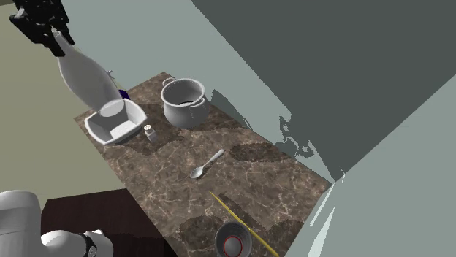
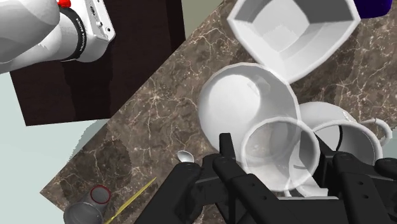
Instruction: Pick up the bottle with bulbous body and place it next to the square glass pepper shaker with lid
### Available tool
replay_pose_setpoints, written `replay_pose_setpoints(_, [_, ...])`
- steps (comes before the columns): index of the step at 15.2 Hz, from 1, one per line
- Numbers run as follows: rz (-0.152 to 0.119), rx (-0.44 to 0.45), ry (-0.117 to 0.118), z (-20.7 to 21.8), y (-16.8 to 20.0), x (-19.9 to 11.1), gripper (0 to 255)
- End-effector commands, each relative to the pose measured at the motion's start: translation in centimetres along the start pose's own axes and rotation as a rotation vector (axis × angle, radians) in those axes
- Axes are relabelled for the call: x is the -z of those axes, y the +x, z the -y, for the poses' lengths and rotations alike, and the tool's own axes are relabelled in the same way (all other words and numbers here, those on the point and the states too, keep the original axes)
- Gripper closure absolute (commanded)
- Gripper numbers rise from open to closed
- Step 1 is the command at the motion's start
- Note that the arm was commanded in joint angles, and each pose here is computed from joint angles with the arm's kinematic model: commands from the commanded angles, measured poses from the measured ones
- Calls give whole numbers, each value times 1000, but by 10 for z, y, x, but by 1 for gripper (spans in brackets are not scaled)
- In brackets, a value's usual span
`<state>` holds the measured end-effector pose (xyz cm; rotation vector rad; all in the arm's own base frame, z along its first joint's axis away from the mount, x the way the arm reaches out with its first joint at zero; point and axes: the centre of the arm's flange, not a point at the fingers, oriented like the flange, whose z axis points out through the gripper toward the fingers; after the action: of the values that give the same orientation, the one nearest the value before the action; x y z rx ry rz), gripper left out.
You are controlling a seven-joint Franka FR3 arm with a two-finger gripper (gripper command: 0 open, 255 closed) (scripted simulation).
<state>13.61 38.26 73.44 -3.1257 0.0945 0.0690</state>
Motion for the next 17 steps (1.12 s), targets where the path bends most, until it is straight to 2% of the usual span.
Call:
replay_pose_setpoints(1, [0,-1,0,1,-3,-8,255])
replay_pose_setpoints(17, [0,-1,0,0,1,-93,255])
